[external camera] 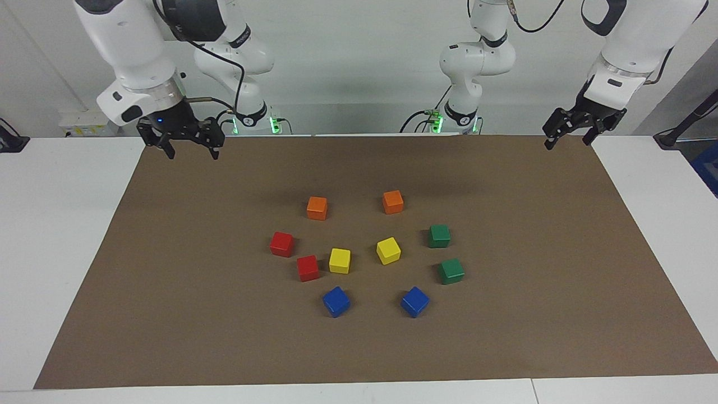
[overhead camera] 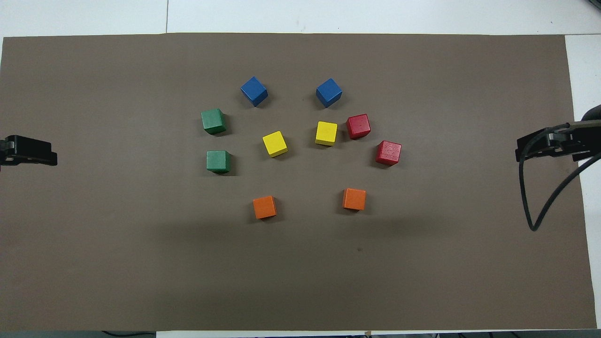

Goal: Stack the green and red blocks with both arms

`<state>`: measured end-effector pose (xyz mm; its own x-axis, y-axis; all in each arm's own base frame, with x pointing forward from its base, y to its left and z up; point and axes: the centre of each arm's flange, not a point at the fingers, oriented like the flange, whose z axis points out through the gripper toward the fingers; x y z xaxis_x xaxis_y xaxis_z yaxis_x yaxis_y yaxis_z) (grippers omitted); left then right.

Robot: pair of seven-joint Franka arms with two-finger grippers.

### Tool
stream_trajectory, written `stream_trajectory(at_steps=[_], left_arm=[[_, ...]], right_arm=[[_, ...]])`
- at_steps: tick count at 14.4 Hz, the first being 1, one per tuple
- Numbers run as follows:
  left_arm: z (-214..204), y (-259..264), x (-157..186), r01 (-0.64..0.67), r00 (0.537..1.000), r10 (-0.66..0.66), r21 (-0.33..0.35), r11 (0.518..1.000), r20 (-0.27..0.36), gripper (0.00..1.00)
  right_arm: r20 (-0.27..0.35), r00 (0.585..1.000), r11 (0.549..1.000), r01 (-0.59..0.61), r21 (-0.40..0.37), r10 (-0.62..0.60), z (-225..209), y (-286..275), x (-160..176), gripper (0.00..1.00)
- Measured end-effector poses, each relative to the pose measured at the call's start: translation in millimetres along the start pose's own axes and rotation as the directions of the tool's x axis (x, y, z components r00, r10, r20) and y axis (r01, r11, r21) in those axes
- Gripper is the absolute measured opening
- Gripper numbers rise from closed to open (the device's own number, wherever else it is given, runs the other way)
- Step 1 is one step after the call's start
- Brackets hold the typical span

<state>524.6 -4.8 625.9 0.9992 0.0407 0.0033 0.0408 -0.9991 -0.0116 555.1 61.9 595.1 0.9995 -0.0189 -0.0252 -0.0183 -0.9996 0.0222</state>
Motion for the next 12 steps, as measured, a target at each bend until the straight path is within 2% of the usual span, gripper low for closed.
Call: stream_trajectory(at_steps=[3,6,10,11,12], left_arm=[[2,8,-1,-0.016,1.000,0.016,0.000,1.000,0.006,1.00],[10,20,-3,-0.040,0.999,0.040,0.000,0.999,0.020,1.00],[27,65,-12,-0.076,0.997,0.076,-0.002,0.997,-0.006,1.00],[31,75,-15,-0.055,0.998,0.055,-0.005,0.998,-0.019,1.00],[36,82,-18,-0.042,0.999,0.042,-0.007,0.999,-0.029,1.00]], right_arm=[[-0.021,1.000,0.999,0.009,0.042,-0.008,51,-30,32,1.00],[-0.037,0.999,0.998,-0.018,0.053,0.020,102,-51,62,1.00],[-0.042,0.997,0.996,-0.061,0.059,0.064,127,-74,71,0.99],[-0.041,0.996,0.995,-0.080,0.060,0.083,130,-80,71,0.91],[-0.035,0.994,0.993,-0.098,0.059,0.101,135,-86,71,0.90]])
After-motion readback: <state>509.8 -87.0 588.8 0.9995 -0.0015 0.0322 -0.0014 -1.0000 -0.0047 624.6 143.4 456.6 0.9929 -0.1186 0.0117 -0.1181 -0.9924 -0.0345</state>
